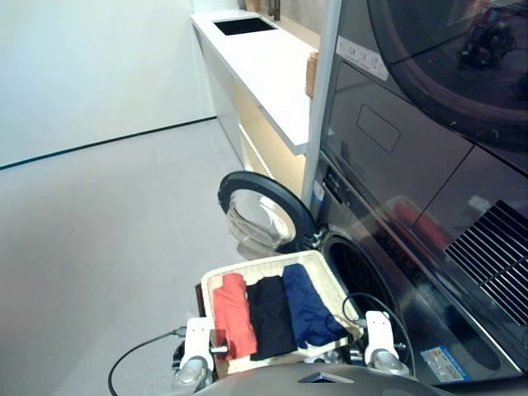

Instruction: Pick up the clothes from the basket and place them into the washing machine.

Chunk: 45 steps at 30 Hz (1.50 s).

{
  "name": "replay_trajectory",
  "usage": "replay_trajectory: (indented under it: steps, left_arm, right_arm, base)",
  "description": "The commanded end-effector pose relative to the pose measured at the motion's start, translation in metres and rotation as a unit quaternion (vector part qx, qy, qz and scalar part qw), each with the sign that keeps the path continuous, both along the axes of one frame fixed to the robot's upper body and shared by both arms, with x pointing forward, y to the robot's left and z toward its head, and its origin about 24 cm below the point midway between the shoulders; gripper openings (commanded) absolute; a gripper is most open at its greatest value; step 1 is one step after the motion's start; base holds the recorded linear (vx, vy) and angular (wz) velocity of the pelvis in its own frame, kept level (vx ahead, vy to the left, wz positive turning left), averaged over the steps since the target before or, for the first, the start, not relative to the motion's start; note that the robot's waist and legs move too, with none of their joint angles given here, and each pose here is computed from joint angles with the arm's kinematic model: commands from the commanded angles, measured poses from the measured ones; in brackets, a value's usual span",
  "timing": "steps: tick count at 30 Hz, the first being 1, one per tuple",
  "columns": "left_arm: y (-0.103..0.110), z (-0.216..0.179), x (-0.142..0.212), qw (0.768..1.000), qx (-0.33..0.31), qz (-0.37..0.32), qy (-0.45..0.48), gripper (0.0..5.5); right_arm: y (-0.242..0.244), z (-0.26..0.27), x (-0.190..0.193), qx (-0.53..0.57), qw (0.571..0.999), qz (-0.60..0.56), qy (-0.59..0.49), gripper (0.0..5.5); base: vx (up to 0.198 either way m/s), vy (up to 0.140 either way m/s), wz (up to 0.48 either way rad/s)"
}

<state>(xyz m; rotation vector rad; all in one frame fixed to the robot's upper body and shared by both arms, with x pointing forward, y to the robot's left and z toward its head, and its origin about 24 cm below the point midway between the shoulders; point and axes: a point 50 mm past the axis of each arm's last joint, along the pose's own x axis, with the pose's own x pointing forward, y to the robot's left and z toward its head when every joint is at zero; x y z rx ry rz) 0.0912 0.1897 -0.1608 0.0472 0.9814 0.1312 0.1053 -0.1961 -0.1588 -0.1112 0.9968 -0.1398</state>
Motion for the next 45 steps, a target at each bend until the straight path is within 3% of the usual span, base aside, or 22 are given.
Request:
replay_trajectory:
  steps: [1,12,16,25,30,35,45]
  left_arm:
    - [-0.004,0.01,0.039,0.998,-0.002,0.007,-0.055,5.5]
    - [-0.014,0.037,0.099,0.989,0.008,-0.013,-0.148,5.5]
    - [-0.022,0.066,0.146,0.974,0.006,-0.005,-0.225,5.5]
    - [-0.021,0.12,0.209,0.945,0.03,0.042,-0.324,5.5]
    - [-0.013,0.159,0.241,0.92,0.044,0.071,-0.384,5.5]
    - [0.015,0.21,0.272,0.889,0.084,0.116,-0.435,5.5]
    - [0.045,0.261,0.29,0.852,0.082,0.178,-0.486,5.5]
  right_arm:
    - [0.014,0.015,0.043,-0.003,0.996,0.052,-0.073,5.5]
    - [0.039,0.047,0.097,-0.009,0.971,0.159,-0.18,5.5]
    - [0.058,0.083,0.138,-0.011,0.94,0.201,-0.274,5.5]
    - [0.097,0.146,0.181,0.012,0.877,0.24,-0.416,5.5]
    - [0.11,0.178,0.197,0.018,0.843,0.25,-0.477,5.5]
    - [0.124,0.218,0.209,0.04,0.797,0.256,-0.545,5.5]
    - [0.132,0.244,0.212,0.066,0.762,0.263,-0.588,5.5]
  base:
    - [0.0,0.0,0.0]
    - [-0.049,0.015,-0.023]
    - [-0.119,0.047,-0.016]
    - [-0.052,0.039,-0.072]
    - [-0.067,0.014,0.021]
    - [-0.076,0.027,0.034]
    - [-0.001,0.006,-0.002]
